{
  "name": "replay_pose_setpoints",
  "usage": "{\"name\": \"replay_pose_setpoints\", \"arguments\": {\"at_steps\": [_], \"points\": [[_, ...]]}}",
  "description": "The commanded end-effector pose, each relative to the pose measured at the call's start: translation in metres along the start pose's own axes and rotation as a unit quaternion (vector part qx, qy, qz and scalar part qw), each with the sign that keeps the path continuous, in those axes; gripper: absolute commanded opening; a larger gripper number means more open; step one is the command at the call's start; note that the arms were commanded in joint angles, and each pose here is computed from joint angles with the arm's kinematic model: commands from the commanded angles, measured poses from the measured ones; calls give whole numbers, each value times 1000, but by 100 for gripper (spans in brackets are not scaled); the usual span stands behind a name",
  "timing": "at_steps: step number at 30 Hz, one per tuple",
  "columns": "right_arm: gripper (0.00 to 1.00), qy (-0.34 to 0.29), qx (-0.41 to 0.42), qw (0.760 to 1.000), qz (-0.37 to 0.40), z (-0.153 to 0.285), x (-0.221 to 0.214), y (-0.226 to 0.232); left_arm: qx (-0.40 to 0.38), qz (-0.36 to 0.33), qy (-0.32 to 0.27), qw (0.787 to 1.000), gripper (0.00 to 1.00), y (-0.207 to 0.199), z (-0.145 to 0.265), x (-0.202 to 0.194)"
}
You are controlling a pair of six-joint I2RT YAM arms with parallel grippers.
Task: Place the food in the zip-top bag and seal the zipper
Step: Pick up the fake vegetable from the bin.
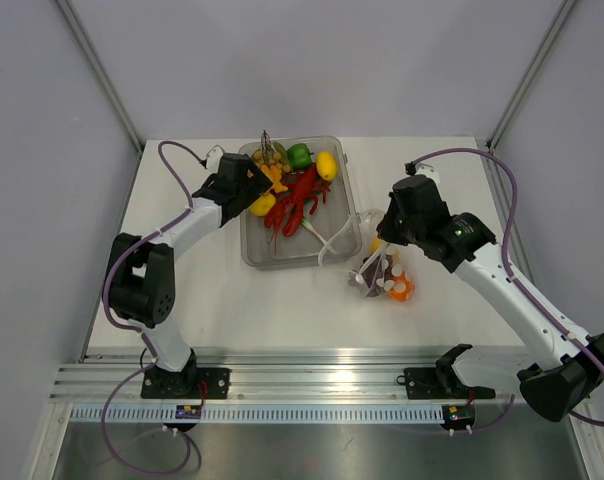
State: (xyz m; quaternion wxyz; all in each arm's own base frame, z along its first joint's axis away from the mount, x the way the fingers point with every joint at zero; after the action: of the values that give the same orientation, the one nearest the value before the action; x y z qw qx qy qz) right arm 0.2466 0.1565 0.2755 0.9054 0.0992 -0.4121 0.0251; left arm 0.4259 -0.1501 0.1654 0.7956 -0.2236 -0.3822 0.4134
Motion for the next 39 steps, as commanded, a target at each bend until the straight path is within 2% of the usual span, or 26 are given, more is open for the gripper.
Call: {"name": "replay_pose_setpoints", "arguments": {"at_steps": [1,13,19,23,32,39], "points": [[0,-33,15,999,-8,10,18,6,-35,31,-62,997,89,-19,-2,17],[0,-27,4,1000,-1,9,18,4,-38,42,-65,996,86,-21,-25,3],[0,-22,1,1000,1,7,15,4,-30,43,-76,996,93,-18,-27,2],[0,-20,-1,1000,2,6,15,3,-35,39,-74,996,93,-21,-36,0],[0,-15,-5,1000,4,3,14,3,-66,35,-67,995,89,-33,-47,-3],[0,-13,-10,1000,5,4,11,0,-97,24,-76,992,79,-43,-42,2]]}}
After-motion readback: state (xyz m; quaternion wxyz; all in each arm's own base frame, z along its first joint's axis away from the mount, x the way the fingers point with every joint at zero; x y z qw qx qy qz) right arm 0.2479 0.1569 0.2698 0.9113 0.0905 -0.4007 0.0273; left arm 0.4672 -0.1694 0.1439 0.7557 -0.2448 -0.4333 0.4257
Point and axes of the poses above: each gripper's point midway between its finger pads, its own z axis back along the fingers, its own y axis along the line the jaws close on, x = y × z, the point moved 5 cm from there along z, back along the fingers, and after that the axes turned 15 degrees about z, right-handed, at the moved point
